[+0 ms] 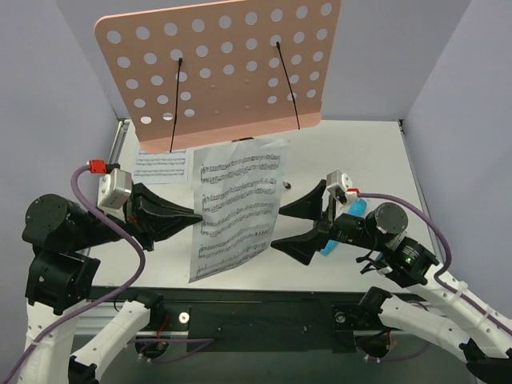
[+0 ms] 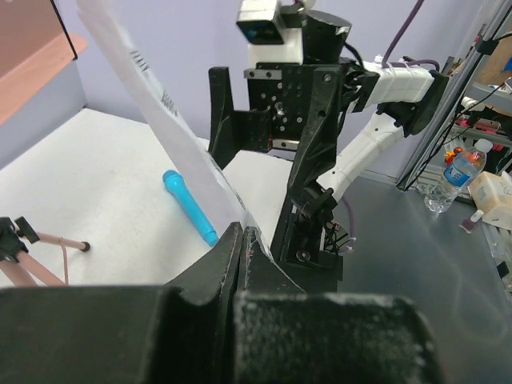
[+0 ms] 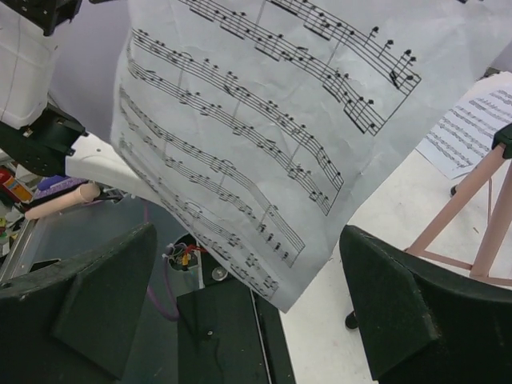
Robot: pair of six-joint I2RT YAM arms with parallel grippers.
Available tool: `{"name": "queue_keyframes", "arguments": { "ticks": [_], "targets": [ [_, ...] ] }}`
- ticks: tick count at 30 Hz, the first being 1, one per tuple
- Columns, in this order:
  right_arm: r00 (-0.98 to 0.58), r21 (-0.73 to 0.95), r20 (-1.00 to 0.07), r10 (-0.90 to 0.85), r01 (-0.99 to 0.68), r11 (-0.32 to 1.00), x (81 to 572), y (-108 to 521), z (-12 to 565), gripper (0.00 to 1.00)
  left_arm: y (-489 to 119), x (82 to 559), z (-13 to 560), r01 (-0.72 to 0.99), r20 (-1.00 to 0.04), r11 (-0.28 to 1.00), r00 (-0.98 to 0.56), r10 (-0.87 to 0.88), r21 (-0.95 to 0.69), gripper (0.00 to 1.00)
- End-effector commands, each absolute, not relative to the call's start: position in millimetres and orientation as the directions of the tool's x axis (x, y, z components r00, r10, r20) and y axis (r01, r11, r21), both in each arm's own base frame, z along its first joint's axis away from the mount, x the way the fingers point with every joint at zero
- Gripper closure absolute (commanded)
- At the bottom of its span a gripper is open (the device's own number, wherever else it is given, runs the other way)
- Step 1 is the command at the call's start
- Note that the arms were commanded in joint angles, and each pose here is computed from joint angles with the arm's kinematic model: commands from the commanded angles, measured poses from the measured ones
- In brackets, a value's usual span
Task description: Set up the instrument practice props
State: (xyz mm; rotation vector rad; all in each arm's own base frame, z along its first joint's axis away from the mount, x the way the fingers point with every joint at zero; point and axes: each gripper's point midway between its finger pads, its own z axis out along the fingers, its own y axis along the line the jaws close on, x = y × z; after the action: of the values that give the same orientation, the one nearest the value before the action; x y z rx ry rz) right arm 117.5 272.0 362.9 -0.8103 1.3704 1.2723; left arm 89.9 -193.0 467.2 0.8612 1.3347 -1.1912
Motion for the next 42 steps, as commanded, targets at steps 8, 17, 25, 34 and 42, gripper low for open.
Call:
{"name": "queue_keyframes", "arguments": {
  "ticks": [8,17,25,34,42],
  "targets": [
    [-0.161,0.207,-0.960,0.229,-0.960,0.189,137,290,390,0.11,-191,74,490,0.983,-0.992,0.185,0.019,-0.126,-0.005,1.00],
    [-0.228,0.283,-0.913,0.340,-0.952,0.121,152,288,412,0.26,-189,69,485,0.984,-0.994,0.179,0.044,-0.101,0.025,1.00],
    [-0.285,0.307,-0.904,0.319,-0.951,0.023,151,304,415,0.30,-190,66,484,0.987,-0.992,0.159,0.055,-0.113,0.037,1.00],
    [-0.298,0.307,-0.900,0.317,-0.951,-0.025,143,305,422,0.72,-190,83,470,0.976,-0.994,0.217,0.040,-0.104,0.016,1.00],
    [-0.258,0.286,-0.916,0.308,-0.957,0.049,137,290,416,1.00,-190,116,450,0.946,-0.993,0.321,-0.016,-0.114,-0.052,0.53]
  ]
}}
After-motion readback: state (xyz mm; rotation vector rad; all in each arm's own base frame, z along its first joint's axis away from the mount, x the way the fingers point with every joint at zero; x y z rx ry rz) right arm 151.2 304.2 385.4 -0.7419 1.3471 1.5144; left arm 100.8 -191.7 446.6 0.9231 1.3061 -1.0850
